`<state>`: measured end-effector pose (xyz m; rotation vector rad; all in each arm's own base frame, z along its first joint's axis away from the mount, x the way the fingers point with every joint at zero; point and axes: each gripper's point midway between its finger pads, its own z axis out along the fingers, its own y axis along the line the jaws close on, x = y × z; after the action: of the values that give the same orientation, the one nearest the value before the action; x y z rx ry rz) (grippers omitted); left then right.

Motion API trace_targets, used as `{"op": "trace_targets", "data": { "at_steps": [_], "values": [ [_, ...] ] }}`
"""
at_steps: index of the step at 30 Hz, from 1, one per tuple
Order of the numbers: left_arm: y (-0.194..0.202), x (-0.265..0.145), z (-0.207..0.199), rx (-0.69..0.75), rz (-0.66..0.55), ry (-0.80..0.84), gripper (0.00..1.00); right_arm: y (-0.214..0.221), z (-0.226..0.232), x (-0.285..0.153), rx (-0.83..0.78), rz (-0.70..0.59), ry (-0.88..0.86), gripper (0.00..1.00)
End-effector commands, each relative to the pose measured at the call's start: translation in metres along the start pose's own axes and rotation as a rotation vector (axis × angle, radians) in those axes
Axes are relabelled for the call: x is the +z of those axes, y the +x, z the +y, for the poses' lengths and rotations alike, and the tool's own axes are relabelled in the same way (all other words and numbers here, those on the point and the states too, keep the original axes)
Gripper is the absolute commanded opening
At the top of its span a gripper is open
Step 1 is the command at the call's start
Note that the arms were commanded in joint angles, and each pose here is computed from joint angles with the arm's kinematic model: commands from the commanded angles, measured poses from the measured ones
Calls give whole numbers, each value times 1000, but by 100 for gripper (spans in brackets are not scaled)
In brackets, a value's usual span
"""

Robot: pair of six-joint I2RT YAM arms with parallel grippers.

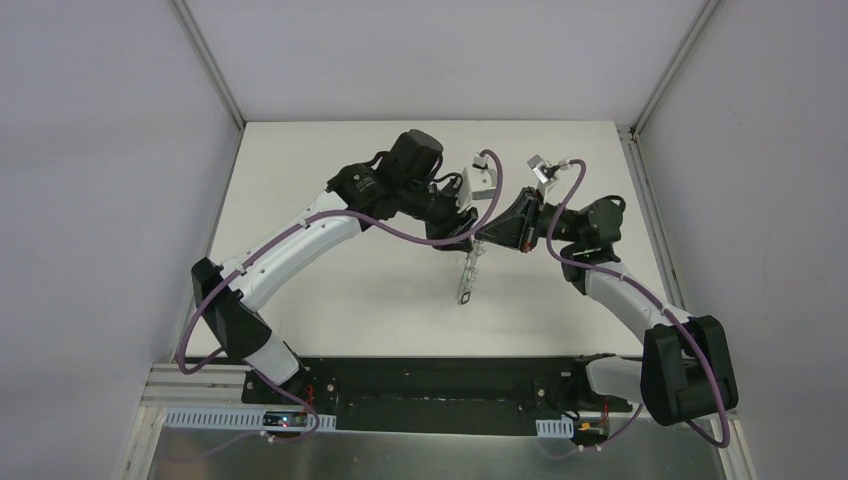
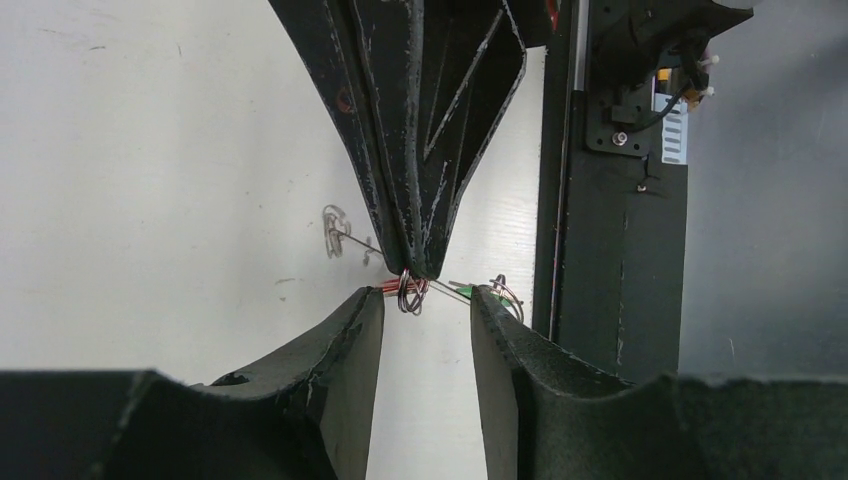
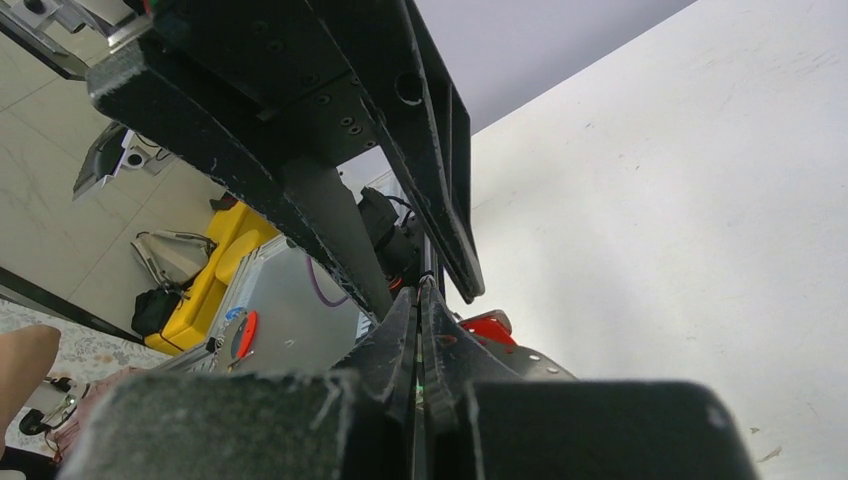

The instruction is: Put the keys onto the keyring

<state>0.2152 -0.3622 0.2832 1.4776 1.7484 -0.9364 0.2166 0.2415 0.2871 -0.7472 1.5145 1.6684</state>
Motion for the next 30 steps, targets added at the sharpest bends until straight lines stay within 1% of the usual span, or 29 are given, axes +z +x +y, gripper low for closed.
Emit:
{"op": "trace_targets", "data": {
  "at_steps": [1,6,14,24,30],
  "values": [
    [-17,-3,2,-7,-49,21,37,-6,13,2,-99,-2,-43,0],
    [-21,-6,6,-48,-77,42,34,-4,12,2,-100,4,-45,0],
    [-24,-11,-5,-81,-115,142,37,-2,8,2,-92,14,-41,0],
    [-17,-3,-5,-90,-103,174,23,-2,9,2,-92,14,-42,0],
    [-12,-3,-7,-87,-94,188,20,-2,8,2,-90,14,-41,0]
  ]
}}
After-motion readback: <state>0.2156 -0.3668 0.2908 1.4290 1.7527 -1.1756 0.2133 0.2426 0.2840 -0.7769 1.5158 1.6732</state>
